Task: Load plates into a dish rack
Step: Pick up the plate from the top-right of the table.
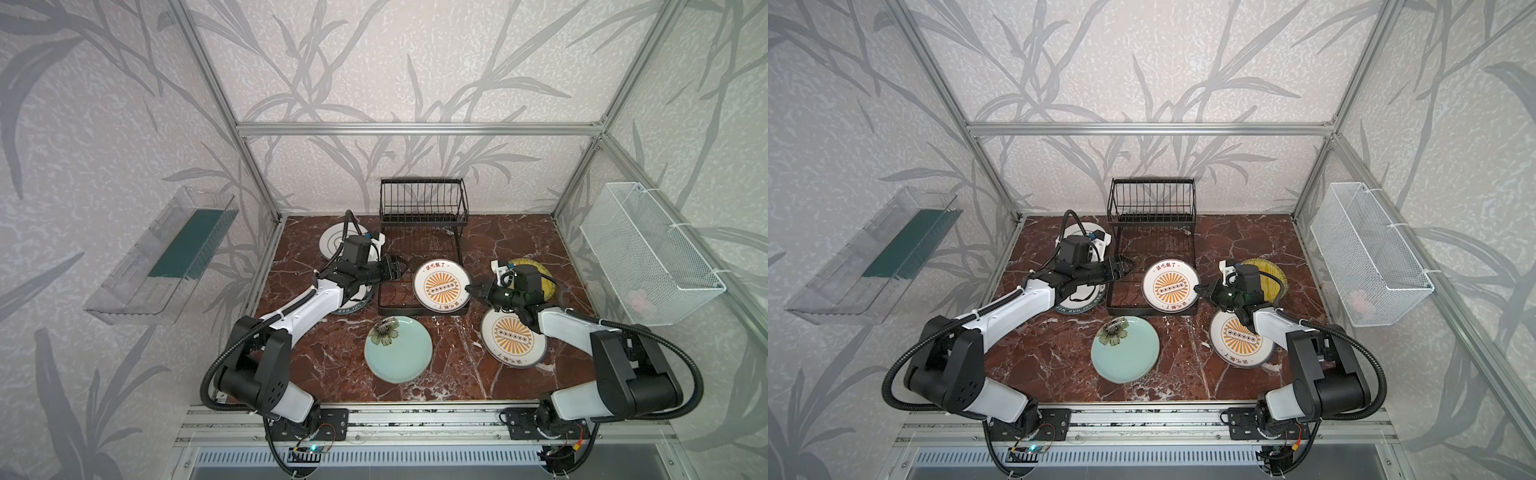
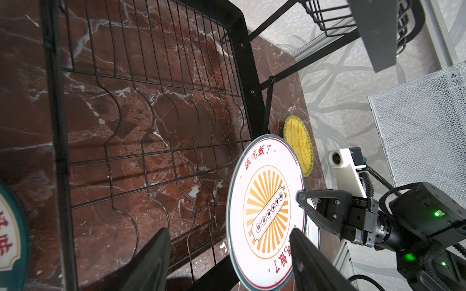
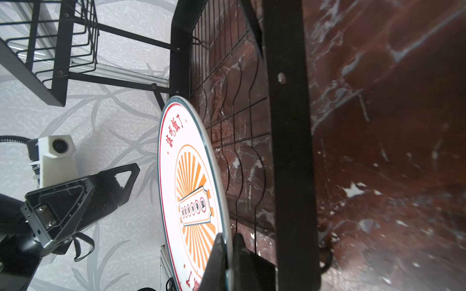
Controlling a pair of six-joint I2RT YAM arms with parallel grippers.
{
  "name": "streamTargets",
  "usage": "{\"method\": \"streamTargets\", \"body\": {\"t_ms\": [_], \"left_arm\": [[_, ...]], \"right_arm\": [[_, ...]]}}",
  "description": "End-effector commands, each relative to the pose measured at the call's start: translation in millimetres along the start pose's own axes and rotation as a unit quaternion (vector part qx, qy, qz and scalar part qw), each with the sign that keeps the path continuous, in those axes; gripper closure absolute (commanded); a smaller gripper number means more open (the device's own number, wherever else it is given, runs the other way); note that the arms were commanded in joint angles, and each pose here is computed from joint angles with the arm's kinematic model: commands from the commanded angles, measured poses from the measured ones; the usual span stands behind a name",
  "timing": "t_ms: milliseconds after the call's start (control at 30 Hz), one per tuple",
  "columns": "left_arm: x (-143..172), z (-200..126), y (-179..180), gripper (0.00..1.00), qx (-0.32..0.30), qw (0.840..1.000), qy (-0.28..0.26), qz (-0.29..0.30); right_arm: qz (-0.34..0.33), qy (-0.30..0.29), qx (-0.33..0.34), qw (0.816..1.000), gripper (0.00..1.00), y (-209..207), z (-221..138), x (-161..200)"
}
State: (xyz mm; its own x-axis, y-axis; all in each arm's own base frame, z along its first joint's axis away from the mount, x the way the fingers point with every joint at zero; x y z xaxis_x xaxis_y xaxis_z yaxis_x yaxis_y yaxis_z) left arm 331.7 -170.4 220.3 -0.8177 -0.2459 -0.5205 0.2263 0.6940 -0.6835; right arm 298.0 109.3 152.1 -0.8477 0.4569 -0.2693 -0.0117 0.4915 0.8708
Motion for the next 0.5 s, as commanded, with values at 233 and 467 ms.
{"method": "streamTargets", "body": {"t_ms": [233,467], "left_arm": [[4.6,12.5,-4.7,0.33,0.026,1.0,0.01,0.0],[6.0,16.8,-8.3,0.41,0.037,0.999,0.013,0.001]], "right_arm": [[-0.049,-0.015,-0.103,0.993,1.0,43.0,15.6,-18.3],[-0.052,-0.015,-0.103,0.993,1.0,46.6,18.5,-18.6]]}}
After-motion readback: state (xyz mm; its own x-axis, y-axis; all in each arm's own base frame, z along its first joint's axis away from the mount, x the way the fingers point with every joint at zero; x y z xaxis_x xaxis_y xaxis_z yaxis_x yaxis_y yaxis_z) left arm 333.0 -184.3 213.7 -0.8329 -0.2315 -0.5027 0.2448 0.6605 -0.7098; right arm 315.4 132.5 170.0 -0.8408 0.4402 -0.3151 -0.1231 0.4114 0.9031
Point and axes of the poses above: each gripper's point midway between its finger pads, its own z axis out along the fingers, its own y axis along the line the jaws close on, x = y × z, the point moved 9 cm from there along -z, back along the fingers, and after that the axes turned 1 degree about z, right-handed, at the moved point
